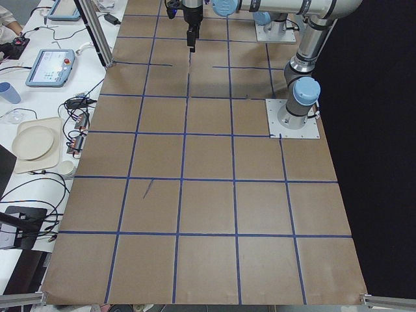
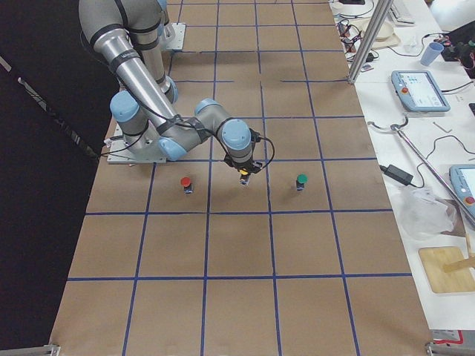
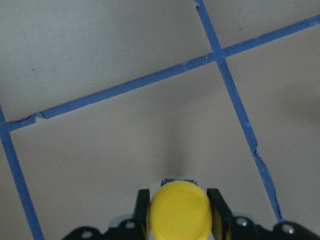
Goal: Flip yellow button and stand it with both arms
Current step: 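Lower the button upright onto the table with the right gripper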
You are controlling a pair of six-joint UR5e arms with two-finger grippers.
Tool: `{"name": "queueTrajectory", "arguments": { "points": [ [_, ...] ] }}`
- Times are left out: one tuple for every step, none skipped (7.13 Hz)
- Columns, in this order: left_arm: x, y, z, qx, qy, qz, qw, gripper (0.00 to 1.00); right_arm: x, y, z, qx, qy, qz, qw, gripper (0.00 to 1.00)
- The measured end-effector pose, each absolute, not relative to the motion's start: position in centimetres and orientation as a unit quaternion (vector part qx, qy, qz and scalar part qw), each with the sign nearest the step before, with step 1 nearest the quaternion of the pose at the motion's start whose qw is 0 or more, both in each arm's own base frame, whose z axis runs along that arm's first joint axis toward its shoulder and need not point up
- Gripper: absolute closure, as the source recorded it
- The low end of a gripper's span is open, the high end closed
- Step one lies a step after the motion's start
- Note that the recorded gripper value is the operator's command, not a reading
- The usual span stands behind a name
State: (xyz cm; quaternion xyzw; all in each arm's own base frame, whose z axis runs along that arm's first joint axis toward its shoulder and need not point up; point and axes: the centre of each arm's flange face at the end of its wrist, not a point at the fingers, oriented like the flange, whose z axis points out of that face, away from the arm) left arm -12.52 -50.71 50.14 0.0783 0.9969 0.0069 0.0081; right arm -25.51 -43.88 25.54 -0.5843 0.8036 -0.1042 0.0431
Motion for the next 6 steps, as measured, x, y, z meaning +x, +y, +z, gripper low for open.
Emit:
{"name": "queueTrajectory", "arguments": {
  "points": [
    [-12.8, -50.7, 50.2, 0.081, 0.997, 0.006, 0.008, 0.01, -25.7, -43.8, 25.3, -0.6, 0.792, -0.106, 0.042, 0.77],
    [-12.9, -50.7, 50.2, 0.083, 0.997, 0.006, 0.009, 0.01, -25.8, -43.7, 25.2, -0.613, 0.782, -0.106, 0.043, 0.77],
    [-13.0, -50.8, 50.1, 0.083, 0.996, 0.007, 0.009, 0.01, -25.7, -43.6, 25.1, -0.62, 0.776, -0.106, 0.046, 0.77],
    [-13.0, -50.8, 50.1, 0.083, 0.996, 0.007, 0.009, 0.01, -25.8, -43.6, 24.7, -0.627, 0.77, -0.106, 0.05, 0.77],
    [-13.0, -50.8, 50.1, 0.083, 0.996, 0.007, 0.009, 0.01, -25.9, -43.7, 23.9, -0.633, 0.765, -0.106, 0.057, 0.77],
    [-13.0, -50.7, 50.2, 0.083, 0.996, 0.007, 0.009, 0.01, -26.0, -43.9, 23.3, -0.634, 0.763, -0.11, 0.063, 0.77]
  ]
}}
